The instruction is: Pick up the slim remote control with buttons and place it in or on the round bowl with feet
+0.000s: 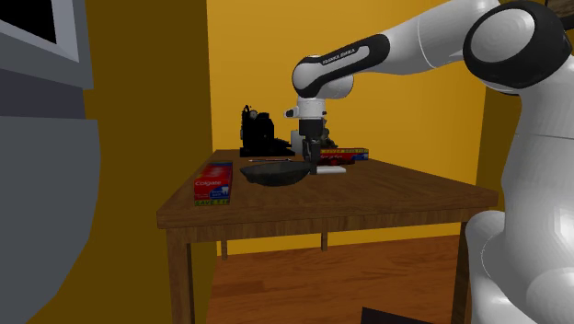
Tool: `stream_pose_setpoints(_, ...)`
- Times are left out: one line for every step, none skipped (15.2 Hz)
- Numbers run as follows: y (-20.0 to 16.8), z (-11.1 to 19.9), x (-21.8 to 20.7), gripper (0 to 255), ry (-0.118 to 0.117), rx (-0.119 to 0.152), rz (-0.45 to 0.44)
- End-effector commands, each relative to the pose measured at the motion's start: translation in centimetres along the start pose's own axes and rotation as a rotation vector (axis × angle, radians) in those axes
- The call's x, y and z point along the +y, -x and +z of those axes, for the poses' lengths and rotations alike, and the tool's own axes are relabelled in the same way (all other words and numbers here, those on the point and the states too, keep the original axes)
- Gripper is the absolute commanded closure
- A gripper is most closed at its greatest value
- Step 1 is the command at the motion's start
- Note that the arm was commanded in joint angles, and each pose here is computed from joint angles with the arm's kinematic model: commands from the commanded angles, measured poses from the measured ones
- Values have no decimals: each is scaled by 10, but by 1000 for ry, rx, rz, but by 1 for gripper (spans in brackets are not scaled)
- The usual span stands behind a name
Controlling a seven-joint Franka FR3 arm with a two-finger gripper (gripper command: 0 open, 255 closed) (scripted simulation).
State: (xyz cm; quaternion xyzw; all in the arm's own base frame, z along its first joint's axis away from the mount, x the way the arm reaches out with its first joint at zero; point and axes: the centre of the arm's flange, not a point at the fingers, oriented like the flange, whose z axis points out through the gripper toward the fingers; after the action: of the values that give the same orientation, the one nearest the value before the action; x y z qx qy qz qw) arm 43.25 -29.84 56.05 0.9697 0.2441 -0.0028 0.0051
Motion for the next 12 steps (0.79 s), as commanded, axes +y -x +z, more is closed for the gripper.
stream_pose_setpoints(0,-8,0,255,0,0,0)
stream_pose_setpoints(0,-13,0,255,0,0,0)
stream_pose_setpoints(0,-18,0,255,0,0,0)
stream_pose_setpoints(0,-24,0,255,0,0,0)
stream_pose_setpoints(0,-29,0,255,0,0,0)
stream_pose_setpoints(0,-34,0,255,0,0,0)
stream_pose_setpoints(0,-40,0,255,0,0,0)
stream_pose_setpoints(0,-45,0,255,0,0,0)
stream_pose_setpoints(0,-50,0,255,0,0,0)
stream_pose_setpoints(0,-55,0,255,0,0,0)
stream_pose_setpoints(0,-61,0,255,0,0,0)
stream_pose_setpoints(1,-66,0,255,0,0,0)
